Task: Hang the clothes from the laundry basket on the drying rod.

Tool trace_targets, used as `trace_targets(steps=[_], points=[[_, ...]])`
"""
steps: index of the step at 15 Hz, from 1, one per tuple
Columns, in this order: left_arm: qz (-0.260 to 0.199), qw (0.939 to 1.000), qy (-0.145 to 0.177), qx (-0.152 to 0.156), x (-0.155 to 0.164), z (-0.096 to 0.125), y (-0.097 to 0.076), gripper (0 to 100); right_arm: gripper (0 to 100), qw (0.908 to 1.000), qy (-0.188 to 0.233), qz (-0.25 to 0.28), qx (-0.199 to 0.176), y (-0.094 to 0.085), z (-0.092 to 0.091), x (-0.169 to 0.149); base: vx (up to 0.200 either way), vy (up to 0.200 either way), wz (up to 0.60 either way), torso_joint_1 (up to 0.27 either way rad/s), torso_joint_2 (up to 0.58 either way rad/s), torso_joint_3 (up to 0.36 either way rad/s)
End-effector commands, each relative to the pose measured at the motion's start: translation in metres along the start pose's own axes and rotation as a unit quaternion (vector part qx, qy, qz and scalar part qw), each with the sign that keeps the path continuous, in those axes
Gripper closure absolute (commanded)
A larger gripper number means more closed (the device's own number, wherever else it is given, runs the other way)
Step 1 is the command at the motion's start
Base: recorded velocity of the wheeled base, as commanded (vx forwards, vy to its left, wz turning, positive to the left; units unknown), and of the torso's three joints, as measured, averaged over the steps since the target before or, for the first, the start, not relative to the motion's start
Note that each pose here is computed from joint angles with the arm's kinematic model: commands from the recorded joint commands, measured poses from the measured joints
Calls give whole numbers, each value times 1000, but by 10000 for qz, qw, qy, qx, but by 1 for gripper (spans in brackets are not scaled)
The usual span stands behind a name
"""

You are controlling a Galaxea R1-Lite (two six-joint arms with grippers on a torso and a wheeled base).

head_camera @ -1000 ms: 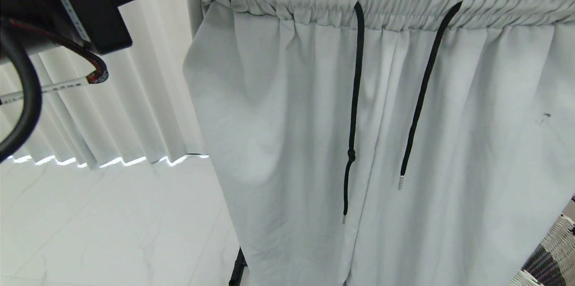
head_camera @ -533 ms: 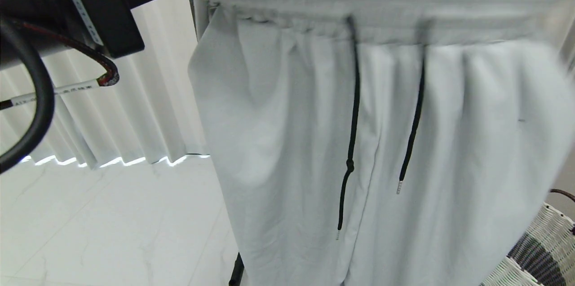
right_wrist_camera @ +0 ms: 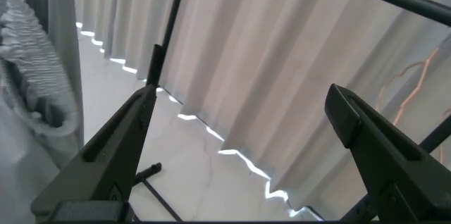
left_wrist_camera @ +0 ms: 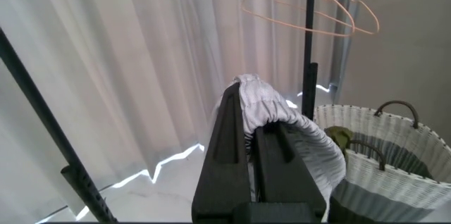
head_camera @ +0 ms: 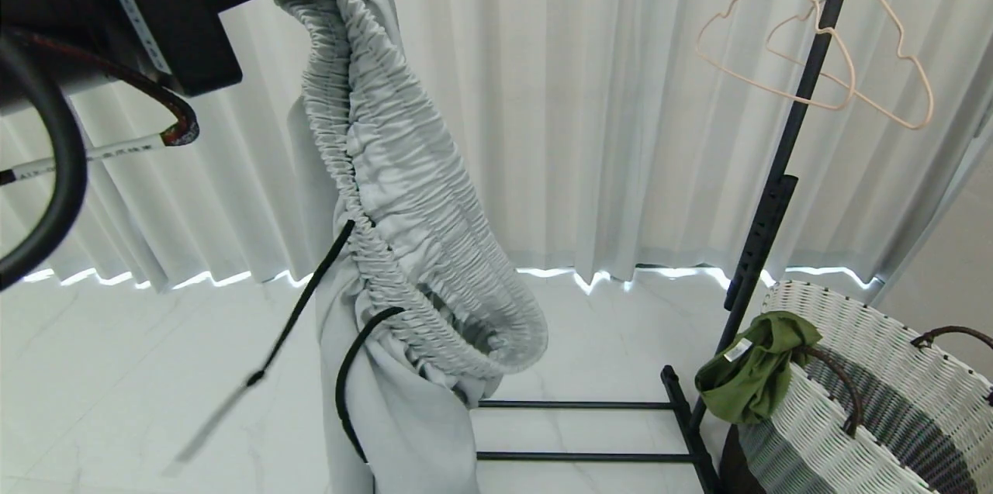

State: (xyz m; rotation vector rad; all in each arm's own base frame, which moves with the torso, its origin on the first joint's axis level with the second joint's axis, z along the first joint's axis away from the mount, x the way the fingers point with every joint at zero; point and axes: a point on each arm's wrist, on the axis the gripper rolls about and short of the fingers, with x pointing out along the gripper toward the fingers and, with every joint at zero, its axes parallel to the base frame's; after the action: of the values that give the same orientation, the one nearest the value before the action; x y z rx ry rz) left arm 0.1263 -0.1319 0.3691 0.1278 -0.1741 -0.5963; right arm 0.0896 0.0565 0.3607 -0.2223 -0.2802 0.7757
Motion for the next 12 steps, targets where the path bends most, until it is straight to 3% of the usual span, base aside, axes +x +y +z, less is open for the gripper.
trace_targets(steps=[1, 3, 6, 8, 12], points=[[33, 10000, 9, 5, -1, -1, 1, 100, 0, 10000, -6, -25, -9, 0, 1, -1, 0, 0, 0, 0, 0, 0], [450, 9988, 179, 94, 2, -5, 10, 100, 0, 9990, 240, -378, 6, -5, -4, -2, 0, 0, 0, 0, 0, 0], [1364, 9874, 757, 264, 2, -15, 27, 100, 0, 9773, 1409, -1578, 114, -15, -23, -14, 0, 0, 0, 0, 0, 0], [2062, 9708, 1166, 367, 1, -28, 50, 100, 0, 9585, 1800, -2206, 132, -25, -37, -17, 0, 0, 0, 0, 0, 0], [2818, 9403, 1871, 378, -9, -68, 77, 100, 0, 9460, 1930, -2603, 94, -27, -67, -17, 0, 0, 0, 0, 0, 0]])
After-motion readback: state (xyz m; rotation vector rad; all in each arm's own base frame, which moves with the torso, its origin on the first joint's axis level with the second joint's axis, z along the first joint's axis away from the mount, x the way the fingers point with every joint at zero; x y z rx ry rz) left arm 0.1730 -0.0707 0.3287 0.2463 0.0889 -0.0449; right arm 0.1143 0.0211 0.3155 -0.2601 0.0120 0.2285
